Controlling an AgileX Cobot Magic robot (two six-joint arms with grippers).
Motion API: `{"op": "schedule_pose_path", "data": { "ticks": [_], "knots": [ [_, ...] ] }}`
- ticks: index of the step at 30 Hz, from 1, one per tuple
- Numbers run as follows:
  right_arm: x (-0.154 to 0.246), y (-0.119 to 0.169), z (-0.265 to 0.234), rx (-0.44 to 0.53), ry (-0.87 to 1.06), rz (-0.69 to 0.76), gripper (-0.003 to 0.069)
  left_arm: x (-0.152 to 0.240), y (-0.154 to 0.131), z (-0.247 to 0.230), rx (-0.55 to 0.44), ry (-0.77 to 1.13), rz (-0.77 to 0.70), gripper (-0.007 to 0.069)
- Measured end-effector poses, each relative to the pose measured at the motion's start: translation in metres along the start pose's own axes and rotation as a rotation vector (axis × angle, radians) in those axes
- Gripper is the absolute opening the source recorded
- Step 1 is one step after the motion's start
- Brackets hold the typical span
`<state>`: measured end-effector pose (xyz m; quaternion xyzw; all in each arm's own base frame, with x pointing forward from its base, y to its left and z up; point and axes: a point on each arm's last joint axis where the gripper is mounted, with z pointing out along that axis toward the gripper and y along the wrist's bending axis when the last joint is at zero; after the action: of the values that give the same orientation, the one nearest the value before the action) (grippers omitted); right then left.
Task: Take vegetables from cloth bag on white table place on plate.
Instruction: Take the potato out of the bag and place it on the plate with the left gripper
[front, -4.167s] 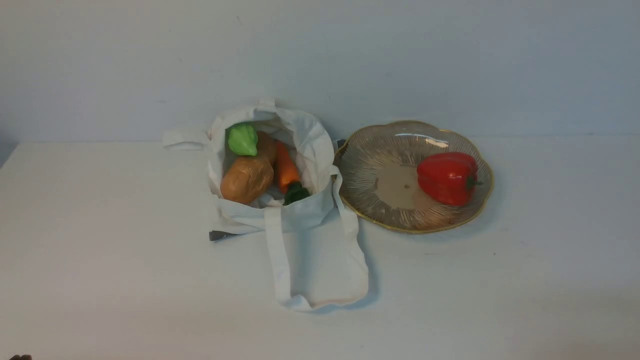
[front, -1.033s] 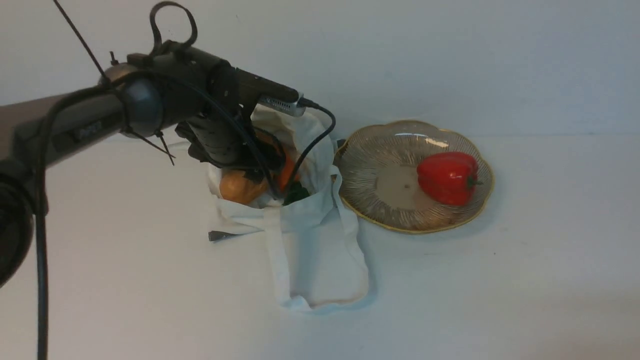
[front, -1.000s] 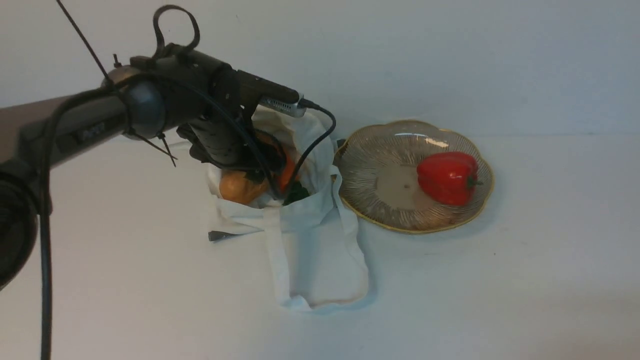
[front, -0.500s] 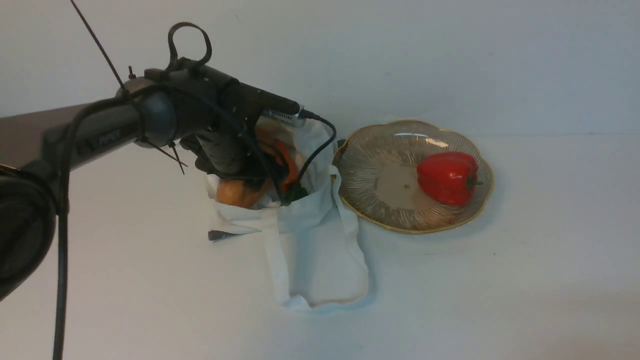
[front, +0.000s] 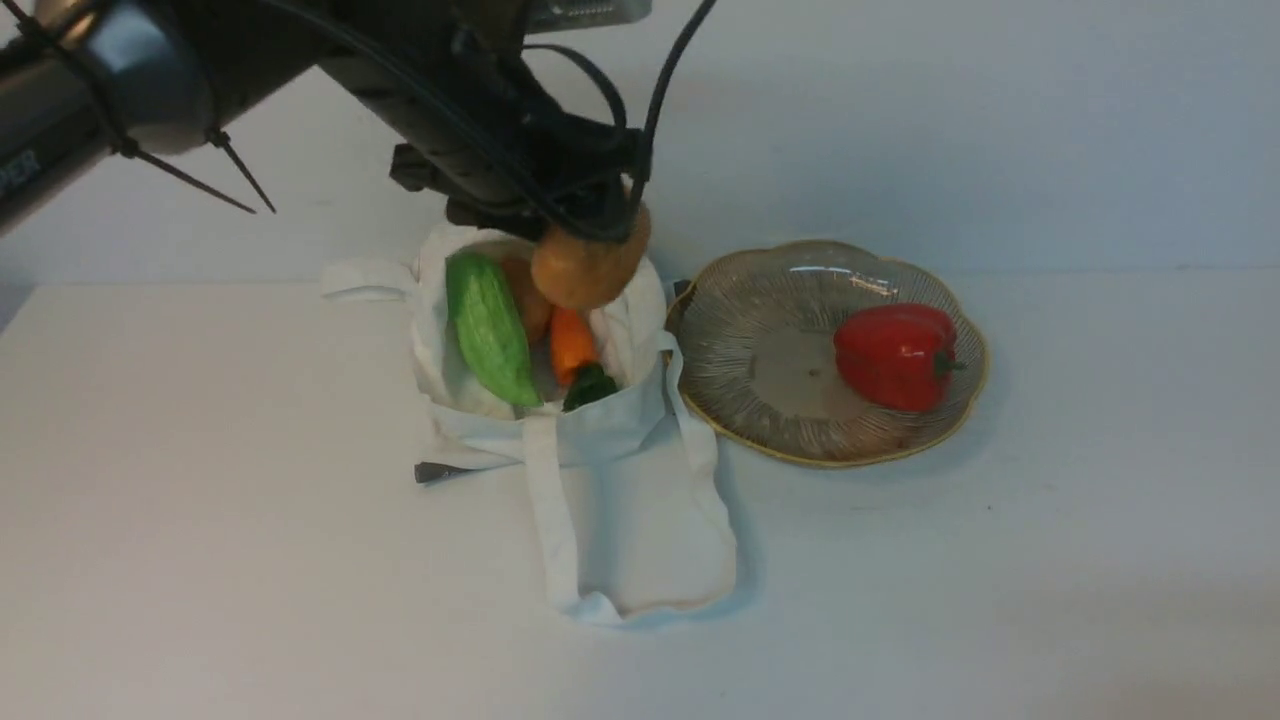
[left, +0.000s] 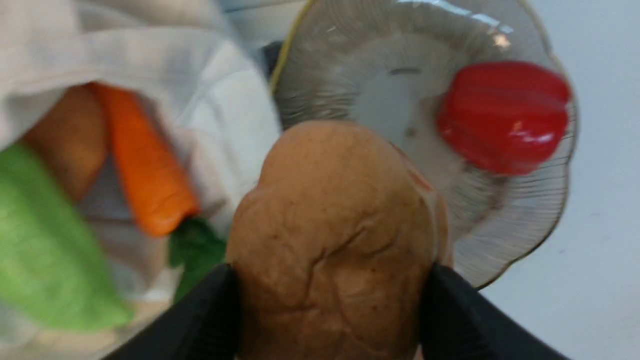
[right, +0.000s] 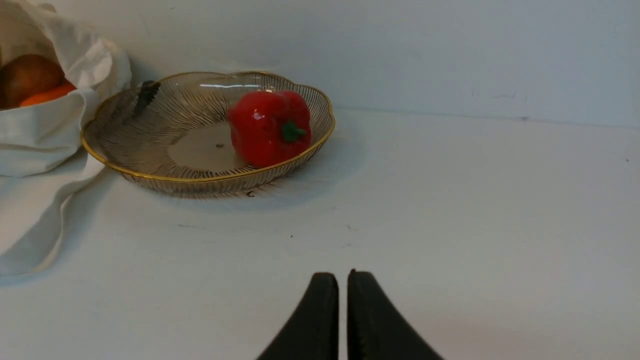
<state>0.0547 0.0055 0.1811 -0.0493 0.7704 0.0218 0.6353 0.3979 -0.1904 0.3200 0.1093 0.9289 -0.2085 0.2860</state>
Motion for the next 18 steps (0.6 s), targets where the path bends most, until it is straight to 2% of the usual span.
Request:
{"op": "schedule_pose_path", "data": {
  "ticks": [1,2,8,14,18],
  "knots": [
    [0.000,0.000,0.000,0.000,0.000,0.000,0.0022,0.000,-0.003,0.002,0.011,-0.002,0.000,0.0418],
    [0.000,0.000,0.000,0.000,0.000,0.000,0.0022,0.003,-0.013,0.024,0.056,-0.017,0.003,0.0418],
    [0.000,0.000,0.000,0.000,0.000,0.000,0.0022,0.018,-0.037,0.091,0.141,-0.068,-0.040,0.0418],
    [0.000,0.000,0.000,0.000,0.000,0.000,0.0022,0.033,-0.042,0.139,0.149,-0.110,-0.095,0.0419],
    [0.000,0.000,0.000,0.000,0.000,0.000,0.0022,0.043,-0.038,0.159,0.136,-0.105,-0.110,0.0507]
  ]
}}
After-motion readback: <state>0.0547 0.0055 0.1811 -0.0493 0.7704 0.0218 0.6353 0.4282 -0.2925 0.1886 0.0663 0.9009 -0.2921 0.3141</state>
